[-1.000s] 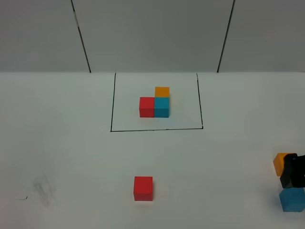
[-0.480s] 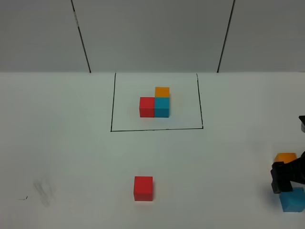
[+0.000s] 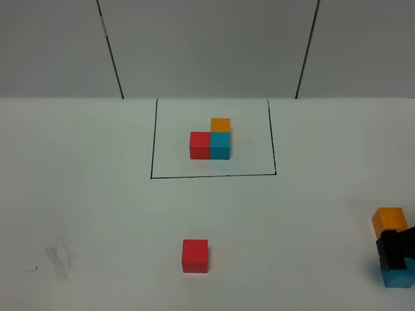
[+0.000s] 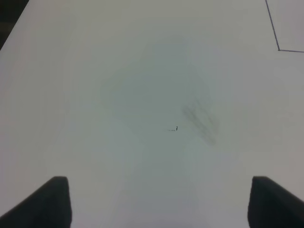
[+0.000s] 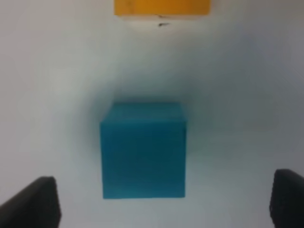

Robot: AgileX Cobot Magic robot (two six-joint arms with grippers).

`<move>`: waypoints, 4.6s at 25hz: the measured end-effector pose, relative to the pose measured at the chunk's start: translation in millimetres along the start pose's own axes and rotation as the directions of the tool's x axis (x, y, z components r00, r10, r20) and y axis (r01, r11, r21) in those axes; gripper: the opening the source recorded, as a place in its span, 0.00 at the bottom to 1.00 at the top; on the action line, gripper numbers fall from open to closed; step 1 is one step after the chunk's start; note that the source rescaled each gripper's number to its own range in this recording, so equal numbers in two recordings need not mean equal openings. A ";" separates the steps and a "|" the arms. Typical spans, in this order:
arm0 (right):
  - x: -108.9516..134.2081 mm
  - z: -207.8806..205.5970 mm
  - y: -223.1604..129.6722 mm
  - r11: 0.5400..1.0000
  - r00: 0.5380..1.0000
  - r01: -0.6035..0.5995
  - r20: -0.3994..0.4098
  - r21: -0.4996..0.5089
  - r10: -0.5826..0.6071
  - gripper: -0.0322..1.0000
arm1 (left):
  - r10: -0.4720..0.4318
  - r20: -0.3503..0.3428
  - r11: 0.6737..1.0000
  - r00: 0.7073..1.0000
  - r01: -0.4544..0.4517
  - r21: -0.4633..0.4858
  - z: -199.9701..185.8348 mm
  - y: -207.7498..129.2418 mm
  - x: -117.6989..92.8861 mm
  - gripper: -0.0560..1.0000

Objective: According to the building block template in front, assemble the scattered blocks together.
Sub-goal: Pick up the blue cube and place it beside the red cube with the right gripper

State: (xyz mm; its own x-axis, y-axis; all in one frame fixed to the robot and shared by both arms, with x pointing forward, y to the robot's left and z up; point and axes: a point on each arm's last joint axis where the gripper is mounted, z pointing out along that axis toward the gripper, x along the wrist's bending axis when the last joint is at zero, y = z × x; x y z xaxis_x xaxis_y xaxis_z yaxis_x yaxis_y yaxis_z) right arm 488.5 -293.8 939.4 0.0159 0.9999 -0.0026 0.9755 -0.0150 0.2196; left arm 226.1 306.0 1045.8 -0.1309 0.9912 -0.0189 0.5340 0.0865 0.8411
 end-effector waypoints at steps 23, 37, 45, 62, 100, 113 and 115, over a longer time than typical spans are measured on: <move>4.2 48.6 4.0 0.998 0.998 0.020 -0.062 0.060 -0.016 0.36 | 0.000 0.000 1.000 1.000 0.000 0.000 0.0 0.0 0.0 0.99; 22.6 32.4 4.0 0.991 0.990 0.075 -0.126 0.109 -0.061 0.26 | 0.000 0.000 1.000 1.000 0.000 0.000 0.0 0.0 0.0 0.99; 100.1 -37.9 -13.9 0.832 0.818 0.555 -0.183 -0.001 -0.546 0.26 | 0.000 0.000 1.000 1.000 0.000 0.000 0.0 0.0 0.0 0.99; 162.1 -63.2 -41.9 0.117 0.127 0.975 0.044 -0.188 -0.991 0.26 | 0.000 0.000 1.000 1.000 0.000 0.000 0.0 0.0 0.0 0.99; 261.9 21.1 36.0 -0.029 -0.049 0.988 -0.131 -0.151 -0.990 0.26 | 0.000 0.000 1.000 1.000 0.000 0.000 0.0 0.0 0.0 0.99; 263.7 26.7 38.2 0.043 0.026 0.988 -0.117 -0.149 -0.993 0.26 | 0.000 0.000 1.000 1.000 0.000 0.000 0.0 0.0 0.0 0.99; 264.2 26.5 38.5 0.046 0.029 0.987 -0.116 -0.154 -0.993 0.26 | 0.000 0.000 1.000 1.000 0.000 0.000 0.0 0.0 0.0 0.99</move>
State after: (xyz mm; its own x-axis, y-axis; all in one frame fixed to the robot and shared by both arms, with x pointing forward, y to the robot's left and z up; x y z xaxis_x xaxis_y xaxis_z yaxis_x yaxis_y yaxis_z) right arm 536.1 -30.4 921.4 -0.9935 0.0442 -0.1049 0.0273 0.9871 0.1575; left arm 226.1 306.0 1045.8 -0.1309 0.9912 -0.0189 0.5340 0.0865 0.8411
